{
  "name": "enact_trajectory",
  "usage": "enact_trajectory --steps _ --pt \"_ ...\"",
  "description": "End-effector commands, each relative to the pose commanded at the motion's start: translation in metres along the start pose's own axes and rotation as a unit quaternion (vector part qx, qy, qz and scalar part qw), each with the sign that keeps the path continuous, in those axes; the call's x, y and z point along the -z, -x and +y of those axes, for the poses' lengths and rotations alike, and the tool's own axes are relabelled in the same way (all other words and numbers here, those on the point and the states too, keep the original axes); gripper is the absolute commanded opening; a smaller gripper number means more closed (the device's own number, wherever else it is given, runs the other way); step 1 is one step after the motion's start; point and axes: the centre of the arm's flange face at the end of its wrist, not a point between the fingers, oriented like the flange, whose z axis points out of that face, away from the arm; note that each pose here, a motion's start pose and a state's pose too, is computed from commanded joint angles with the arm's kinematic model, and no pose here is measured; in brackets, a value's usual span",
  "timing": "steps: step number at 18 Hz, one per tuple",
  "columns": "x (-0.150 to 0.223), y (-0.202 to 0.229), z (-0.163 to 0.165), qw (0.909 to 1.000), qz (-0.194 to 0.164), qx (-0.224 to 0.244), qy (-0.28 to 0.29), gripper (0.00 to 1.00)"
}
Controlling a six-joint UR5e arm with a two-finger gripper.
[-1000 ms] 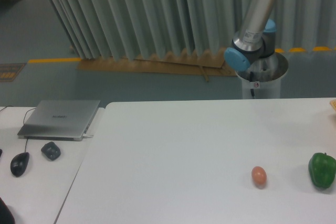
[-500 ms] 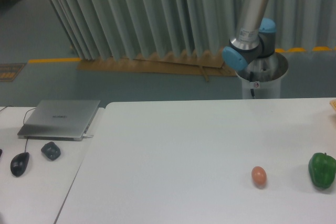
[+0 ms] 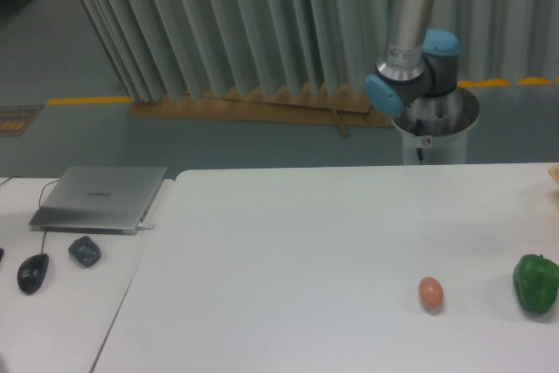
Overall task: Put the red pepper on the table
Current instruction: 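Lower the gripper holding the red bell pepper beside the green pepper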
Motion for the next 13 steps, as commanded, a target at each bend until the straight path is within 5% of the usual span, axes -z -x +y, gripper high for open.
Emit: enact_trajectory --steps 13 --pt "-0.037 -0.108 -0.142 0.9951 -0.046 0.078 -0.04 0.59"
